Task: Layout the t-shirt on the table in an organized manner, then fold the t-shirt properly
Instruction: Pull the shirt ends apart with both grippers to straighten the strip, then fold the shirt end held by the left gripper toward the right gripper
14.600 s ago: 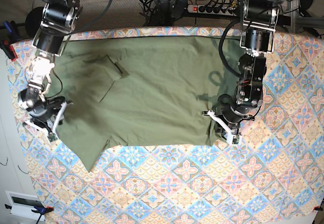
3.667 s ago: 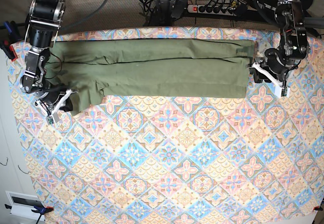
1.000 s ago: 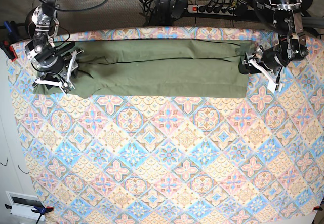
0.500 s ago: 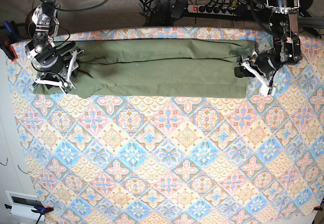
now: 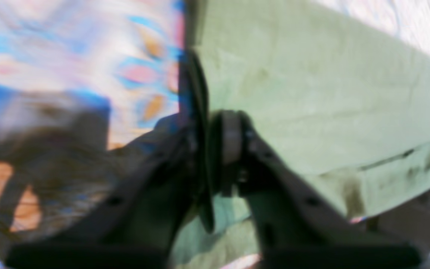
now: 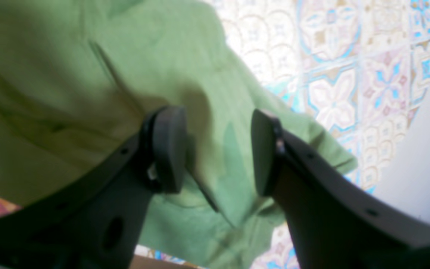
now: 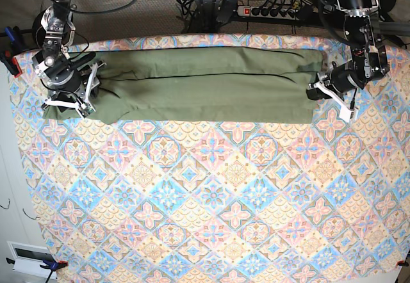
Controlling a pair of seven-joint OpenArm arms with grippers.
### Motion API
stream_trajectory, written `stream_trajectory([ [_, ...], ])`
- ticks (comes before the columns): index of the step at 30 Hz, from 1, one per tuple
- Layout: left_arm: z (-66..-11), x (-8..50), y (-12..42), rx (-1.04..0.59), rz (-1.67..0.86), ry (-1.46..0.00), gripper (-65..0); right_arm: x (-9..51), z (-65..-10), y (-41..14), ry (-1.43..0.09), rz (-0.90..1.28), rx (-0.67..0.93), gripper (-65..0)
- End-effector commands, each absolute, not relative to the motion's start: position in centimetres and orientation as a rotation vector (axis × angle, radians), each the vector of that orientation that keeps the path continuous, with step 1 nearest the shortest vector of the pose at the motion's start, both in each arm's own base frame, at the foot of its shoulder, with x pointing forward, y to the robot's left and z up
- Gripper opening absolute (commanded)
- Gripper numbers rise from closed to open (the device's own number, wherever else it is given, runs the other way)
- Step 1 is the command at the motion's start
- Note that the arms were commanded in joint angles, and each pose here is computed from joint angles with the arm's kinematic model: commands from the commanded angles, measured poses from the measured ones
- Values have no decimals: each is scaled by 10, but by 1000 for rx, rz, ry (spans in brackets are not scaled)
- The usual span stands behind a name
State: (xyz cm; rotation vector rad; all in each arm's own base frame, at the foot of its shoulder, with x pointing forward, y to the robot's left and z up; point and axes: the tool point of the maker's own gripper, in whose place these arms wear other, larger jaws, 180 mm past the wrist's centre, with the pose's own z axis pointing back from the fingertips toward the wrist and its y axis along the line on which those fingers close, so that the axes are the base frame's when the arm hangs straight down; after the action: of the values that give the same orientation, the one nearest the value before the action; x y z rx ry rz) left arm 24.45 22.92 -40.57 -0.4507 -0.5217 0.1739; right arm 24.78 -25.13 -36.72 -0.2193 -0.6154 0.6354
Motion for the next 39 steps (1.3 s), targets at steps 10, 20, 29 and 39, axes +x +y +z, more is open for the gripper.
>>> stream_trajectory([
  [10,-359,258,318,-288,266,-675,-650,255,-356,-254,-651,643,-239,-380],
  [20,-327,264,352,-154,231,-755,-650,254,-361,-241,-648,676,-211,-380],
  [29,-315,255,227,-319,35,-804,-650,257,-358,-243,-656,670,-218,-380],
  [39,-336,249,131,-567,63,-759,-650,257,-347,-272,-665,602,-277,-380],
])
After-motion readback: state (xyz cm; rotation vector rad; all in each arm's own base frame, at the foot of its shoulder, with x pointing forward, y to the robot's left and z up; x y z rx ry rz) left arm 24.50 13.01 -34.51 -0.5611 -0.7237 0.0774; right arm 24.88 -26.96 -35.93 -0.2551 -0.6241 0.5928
